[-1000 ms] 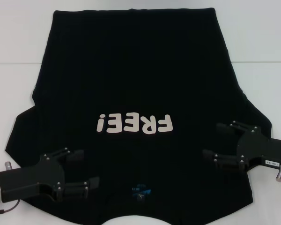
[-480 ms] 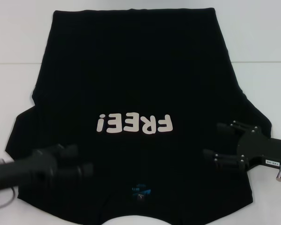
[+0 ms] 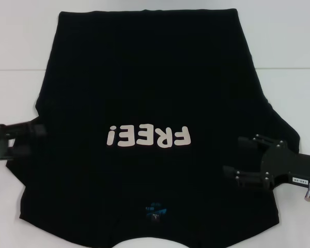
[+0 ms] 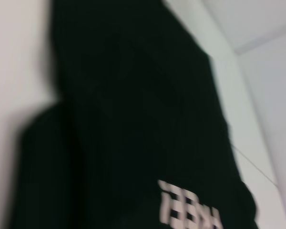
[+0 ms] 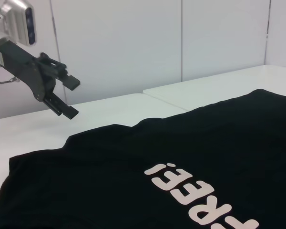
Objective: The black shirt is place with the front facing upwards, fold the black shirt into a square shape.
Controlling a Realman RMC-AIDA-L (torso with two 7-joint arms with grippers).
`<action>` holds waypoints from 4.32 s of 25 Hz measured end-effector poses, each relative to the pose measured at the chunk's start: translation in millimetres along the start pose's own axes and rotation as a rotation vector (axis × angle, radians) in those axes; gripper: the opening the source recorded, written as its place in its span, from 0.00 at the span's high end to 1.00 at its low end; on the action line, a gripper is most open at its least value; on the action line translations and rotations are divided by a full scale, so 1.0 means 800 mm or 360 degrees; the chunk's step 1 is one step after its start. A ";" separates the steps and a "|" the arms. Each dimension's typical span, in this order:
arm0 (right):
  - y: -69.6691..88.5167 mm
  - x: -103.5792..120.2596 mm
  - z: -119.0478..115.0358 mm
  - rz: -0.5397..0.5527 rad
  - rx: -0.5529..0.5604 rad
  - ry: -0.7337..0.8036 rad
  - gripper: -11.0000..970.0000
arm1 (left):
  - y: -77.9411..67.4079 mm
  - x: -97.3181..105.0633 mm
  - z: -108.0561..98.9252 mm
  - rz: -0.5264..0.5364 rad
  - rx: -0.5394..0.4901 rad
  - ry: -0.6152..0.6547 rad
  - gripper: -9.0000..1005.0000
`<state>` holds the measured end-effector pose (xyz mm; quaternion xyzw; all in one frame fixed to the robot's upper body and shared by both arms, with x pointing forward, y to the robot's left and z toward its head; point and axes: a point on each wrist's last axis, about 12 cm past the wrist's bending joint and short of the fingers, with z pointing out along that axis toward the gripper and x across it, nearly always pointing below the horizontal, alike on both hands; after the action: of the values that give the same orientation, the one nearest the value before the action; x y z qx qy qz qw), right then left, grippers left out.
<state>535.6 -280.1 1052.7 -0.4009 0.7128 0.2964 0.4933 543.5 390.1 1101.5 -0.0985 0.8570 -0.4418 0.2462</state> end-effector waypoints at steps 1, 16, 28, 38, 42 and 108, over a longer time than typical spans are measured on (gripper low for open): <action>0.000 0.000 0.000 0.0000 -0.0002 -0.0001 0.06 | 0.003 -0.004 -0.005 -0.0045 -0.0038 -0.0010 0.07; 0.001 -0.002 -0.001 -0.0004 -0.0019 -0.0009 0.06 | 0.047 -0.001 -0.008 -0.0131 -0.0404 -0.0138 0.08; 0.002 -0.003 -0.001 -0.0007 -0.0028 -0.0015 0.06 | 0.049 0.005 0.003 -0.0142 -0.0404 -0.0124 0.10; 0.002 -0.003 -0.001 -0.0006 -0.0033 -0.0018 0.06 | 0.043 0.006 0.015 -0.0101 -0.0381 -0.0099 0.12; 0.003 -0.003 -0.002 -0.0002 -0.0043 -0.0030 0.06 | 0.040 0.004 0.019 -0.0075 -0.0376 -0.0082 0.12; 0.003 -0.004 -0.007 0.0017 -0.0036 -0.0046 0.06 | 0.043 0.004 0.003 -0.0127 -0.0430 -0.0048 0.15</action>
<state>531.6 -282.4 1057.5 -0.3982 0.7044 0.3128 0.4974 543.5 407.6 1071.8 -0.1714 0.9003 -0.3305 0.2257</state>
